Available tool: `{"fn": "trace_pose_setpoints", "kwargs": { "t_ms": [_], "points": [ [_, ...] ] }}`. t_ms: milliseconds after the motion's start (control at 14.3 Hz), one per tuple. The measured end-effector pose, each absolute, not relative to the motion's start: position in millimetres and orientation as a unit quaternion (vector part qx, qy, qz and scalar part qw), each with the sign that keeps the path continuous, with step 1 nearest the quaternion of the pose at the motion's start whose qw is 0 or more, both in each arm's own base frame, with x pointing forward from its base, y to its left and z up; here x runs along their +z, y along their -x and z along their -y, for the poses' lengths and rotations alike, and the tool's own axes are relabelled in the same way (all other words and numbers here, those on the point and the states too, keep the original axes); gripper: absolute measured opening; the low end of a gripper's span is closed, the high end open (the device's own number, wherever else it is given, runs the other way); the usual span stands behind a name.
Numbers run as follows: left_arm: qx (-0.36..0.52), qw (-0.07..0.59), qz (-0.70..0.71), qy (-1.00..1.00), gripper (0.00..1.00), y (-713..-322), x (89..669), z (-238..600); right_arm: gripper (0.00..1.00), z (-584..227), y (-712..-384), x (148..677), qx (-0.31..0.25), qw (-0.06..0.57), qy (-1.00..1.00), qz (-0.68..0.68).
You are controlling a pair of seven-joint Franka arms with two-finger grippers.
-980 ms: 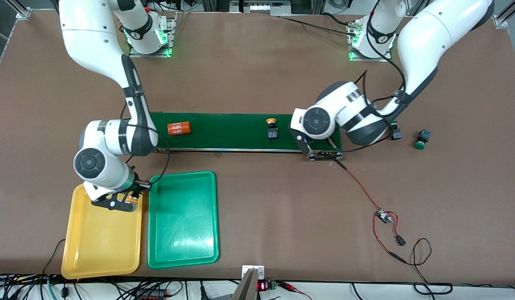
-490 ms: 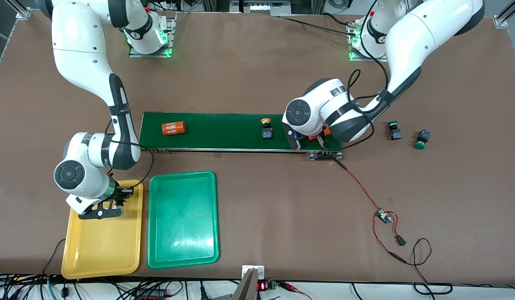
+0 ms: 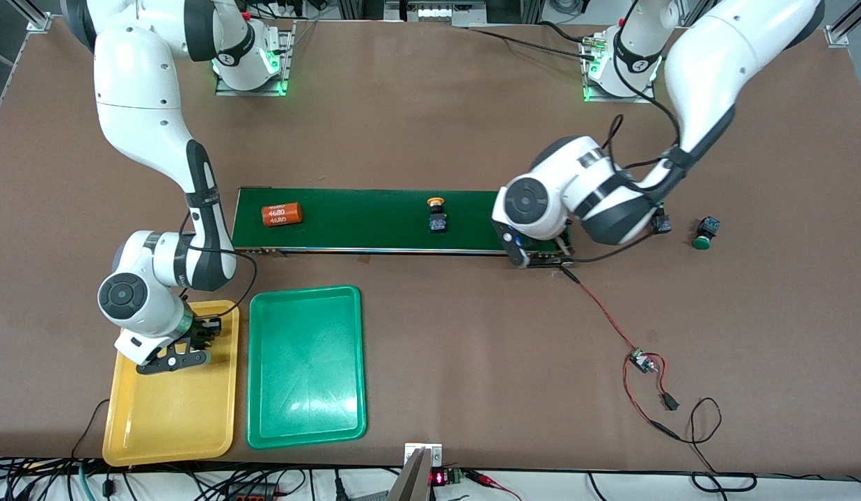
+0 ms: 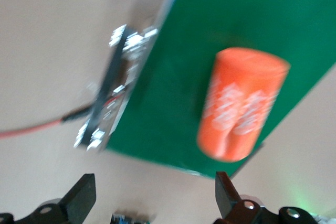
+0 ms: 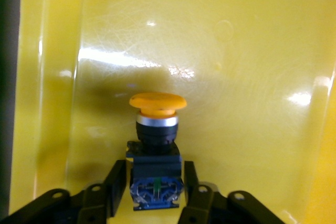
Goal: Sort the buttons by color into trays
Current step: 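Put the yellow button in the yellow tray while the left gripper places cylinder, then grasp the blue button with the right gripper while the left gripper takes green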
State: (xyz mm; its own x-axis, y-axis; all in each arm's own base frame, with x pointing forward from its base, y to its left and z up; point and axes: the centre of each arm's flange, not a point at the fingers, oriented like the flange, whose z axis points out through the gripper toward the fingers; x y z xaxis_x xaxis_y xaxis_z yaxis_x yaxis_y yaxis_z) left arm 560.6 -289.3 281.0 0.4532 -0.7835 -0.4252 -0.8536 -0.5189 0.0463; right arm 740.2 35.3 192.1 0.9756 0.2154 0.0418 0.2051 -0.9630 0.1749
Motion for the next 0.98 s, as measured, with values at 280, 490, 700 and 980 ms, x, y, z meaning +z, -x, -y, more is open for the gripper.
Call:
{"fn": "trace_pose_setpoints", "kwargs": {
  "t_ms": [280, 490, 700, 980],
  "points": [
    [0.192, 0.102, -0.319, 0.922, 1.00, -595, 287, 214, 0.99, -46, -745, 216, 0.031, 0.049, -0.994, -0.090],
    [0.195, 0.121, -0.176, 0.957, 1.00, -607, 284, 164, 1.00, -70, -739, 281, 0.006, 0.018, -0.996, -0.090],
    [0.204, 0.149, -0.039, 0.967, 1.00, -610, 279, 123, 1.00, -121, -716, 351, -0.018, -0.008, -0.997, -0.075],
    [0.243, 0.159, 0.047, 0.956, 1.00, -609, 252, 42, 1.00, -190, -682, 373, -0.039, -0.017, -0.998, -0.044]
  ]
}}
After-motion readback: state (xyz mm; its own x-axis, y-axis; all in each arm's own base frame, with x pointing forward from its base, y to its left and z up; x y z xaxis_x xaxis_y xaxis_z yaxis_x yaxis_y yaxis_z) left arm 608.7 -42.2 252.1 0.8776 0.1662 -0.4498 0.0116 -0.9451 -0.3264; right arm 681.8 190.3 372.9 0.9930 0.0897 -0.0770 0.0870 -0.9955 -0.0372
